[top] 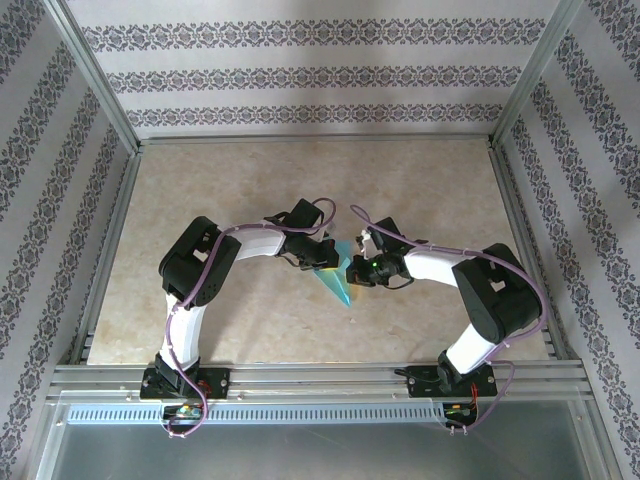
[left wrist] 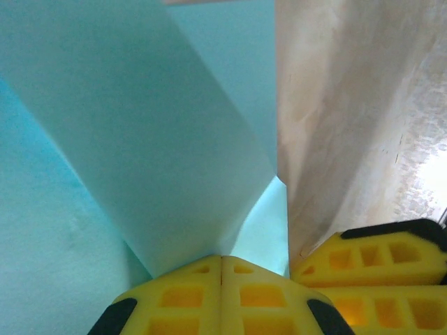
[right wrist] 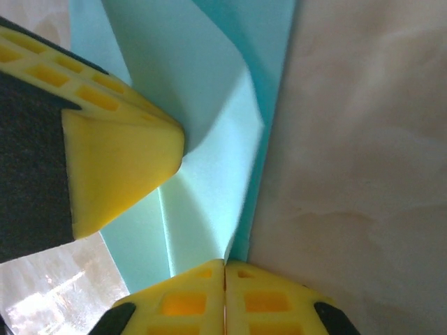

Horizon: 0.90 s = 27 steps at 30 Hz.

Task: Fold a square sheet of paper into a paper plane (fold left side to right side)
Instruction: Fourth fold the wing at the center of the table.

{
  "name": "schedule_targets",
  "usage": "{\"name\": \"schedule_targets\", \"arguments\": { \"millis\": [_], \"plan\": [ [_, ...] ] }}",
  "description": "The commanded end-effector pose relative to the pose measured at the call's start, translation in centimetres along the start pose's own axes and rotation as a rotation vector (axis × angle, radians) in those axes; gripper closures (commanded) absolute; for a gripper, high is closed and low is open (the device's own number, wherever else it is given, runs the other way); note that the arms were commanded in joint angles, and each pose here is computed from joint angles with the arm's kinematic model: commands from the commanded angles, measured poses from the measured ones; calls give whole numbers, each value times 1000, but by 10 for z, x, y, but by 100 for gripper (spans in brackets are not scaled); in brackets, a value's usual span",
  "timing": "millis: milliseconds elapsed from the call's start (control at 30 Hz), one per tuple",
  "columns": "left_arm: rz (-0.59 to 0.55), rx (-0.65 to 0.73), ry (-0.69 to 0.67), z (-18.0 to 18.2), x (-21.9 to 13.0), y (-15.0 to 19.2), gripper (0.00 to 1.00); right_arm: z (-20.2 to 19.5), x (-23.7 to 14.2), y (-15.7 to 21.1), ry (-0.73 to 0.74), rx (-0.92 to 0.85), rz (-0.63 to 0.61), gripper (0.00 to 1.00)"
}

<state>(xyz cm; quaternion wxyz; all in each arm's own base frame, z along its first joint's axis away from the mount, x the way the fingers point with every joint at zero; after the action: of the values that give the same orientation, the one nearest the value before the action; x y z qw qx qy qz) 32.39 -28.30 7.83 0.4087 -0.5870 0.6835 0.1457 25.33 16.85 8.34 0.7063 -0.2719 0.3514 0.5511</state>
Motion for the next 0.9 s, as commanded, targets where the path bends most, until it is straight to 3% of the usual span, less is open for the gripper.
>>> {"name": "schedule_targets", "arguments": {
  "millis": [0, 200, 467, 867],
  "plan": [
    [53, -46, -103, 23, 10, 19, 97, 7, -20, -3, -55, 29, -29, 80],
    [51, -45, -100, 23, 10, 19, 97, 2, -46, 1, -161, 59, -44, 68],
    [46, -39, -97, 21, 9, 17, 97, 9, -44, 37, -311, 77, 97, 97],
    [51, -38, -98, 21, 9, 17, 97, 18, -9, 49, -264, 66, 155, 100]
  ]
}}
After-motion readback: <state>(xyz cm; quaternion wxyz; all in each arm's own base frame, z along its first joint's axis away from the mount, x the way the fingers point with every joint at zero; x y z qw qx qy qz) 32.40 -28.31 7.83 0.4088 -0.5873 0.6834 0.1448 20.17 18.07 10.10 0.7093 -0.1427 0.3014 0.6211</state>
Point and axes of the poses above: each hand's point on the last joint's axis, 136 mm out from that joint toward the fingers, its own x axis out along the fingers, its own z axis along the line the jaws close on, y = z × x, the point moved 8 cm from there along -x, back along the fingers, and after that the axes turned 15 degrees about x, right-handed, at the moved point
